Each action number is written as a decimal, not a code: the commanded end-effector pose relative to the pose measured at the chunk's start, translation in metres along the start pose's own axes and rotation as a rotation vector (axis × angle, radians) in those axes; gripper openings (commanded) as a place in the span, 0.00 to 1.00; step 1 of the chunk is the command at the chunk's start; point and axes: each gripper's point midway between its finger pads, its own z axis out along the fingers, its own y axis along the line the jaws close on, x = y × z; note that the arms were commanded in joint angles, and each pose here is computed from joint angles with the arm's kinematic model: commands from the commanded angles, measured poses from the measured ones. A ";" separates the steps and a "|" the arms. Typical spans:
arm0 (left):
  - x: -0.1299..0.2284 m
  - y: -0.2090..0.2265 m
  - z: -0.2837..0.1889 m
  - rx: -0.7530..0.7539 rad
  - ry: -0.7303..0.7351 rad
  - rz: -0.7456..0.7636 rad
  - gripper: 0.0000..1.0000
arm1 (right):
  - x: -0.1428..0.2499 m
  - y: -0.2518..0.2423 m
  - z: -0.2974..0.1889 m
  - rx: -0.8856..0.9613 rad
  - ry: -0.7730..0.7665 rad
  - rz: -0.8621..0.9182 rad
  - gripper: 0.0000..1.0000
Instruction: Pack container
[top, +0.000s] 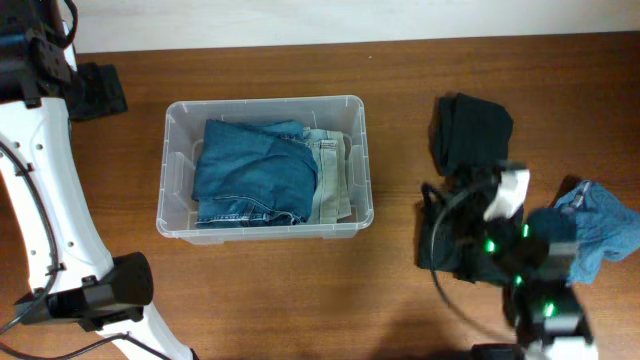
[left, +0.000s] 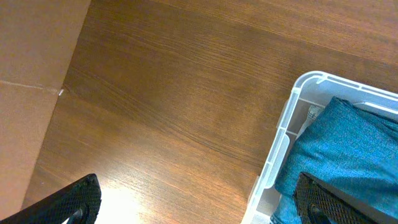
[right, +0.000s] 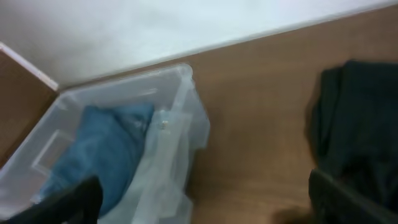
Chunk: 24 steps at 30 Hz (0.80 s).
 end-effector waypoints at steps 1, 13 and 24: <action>-0.003 0.007 -0.012 -0.007 -0.037 -0.028 1.00 | -0.036 0.033 0.014 -0.162 0.110 0.004 0.98; -0.003 0.007 -0.012 -0.007 -0.037 -0.028 1.00 | -0.035 -0.053 0.073 -0.015 0.365 0.287 0.99; -0.003 0.007 -0.012 -0.007 -0.037 -0.028 0.99 | 0.012 -0.203 0.017 0.252 0.469 0.572 0.99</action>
